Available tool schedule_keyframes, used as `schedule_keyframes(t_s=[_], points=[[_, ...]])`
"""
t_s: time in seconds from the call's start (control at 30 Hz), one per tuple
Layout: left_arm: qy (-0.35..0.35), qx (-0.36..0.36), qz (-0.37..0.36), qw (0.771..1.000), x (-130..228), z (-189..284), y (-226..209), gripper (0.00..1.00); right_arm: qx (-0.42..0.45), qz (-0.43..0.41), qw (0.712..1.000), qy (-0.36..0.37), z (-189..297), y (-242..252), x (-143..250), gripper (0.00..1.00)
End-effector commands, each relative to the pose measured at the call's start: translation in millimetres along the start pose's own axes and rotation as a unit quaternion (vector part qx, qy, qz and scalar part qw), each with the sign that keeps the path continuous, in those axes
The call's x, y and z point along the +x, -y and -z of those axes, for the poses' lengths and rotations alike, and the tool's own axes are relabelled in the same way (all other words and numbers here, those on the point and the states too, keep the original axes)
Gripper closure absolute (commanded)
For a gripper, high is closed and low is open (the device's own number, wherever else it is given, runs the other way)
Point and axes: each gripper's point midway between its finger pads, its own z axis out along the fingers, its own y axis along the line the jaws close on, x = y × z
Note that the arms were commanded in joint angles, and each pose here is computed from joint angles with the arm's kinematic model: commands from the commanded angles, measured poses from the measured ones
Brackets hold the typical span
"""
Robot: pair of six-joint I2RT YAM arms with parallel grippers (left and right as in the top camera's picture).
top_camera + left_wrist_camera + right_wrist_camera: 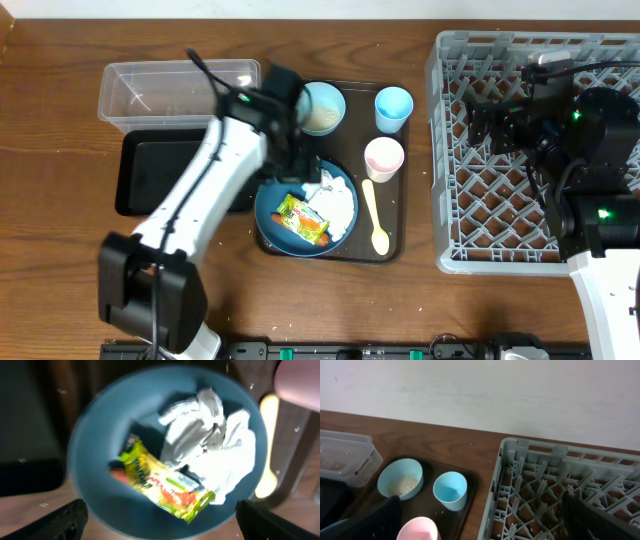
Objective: Sort waste into correct bins and load items into the dishwasher rack
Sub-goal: 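Reach the left gripper over the blue plate toward the tissue and wrapper, then grasp the tissue and snack wrapper with the left gripper and lift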
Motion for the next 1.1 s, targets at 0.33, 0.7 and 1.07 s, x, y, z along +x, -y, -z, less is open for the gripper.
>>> schedule_keyframes(t_s=[0.33, 0.7, 1.07], points=[[0.0, -0.038, -0.014, 0.999, 24, -67, -5, 0.03, -0.001, 0.005, 1.0, 0.006, 3, 0, -8, 0.01], [-0.018, 0.014, -0.063, 0.998, 29, -98, 10, 0.03, -0.002, 0.004, 1.0, -0.001, 3, 0, -4, 0.01], [-0.041, 0.0, -0.063, 0.997, 33, -117, 4, 0.44, -0.002, 0.0, 1.0, -0.016, 2, 0, 3, 0.01]])
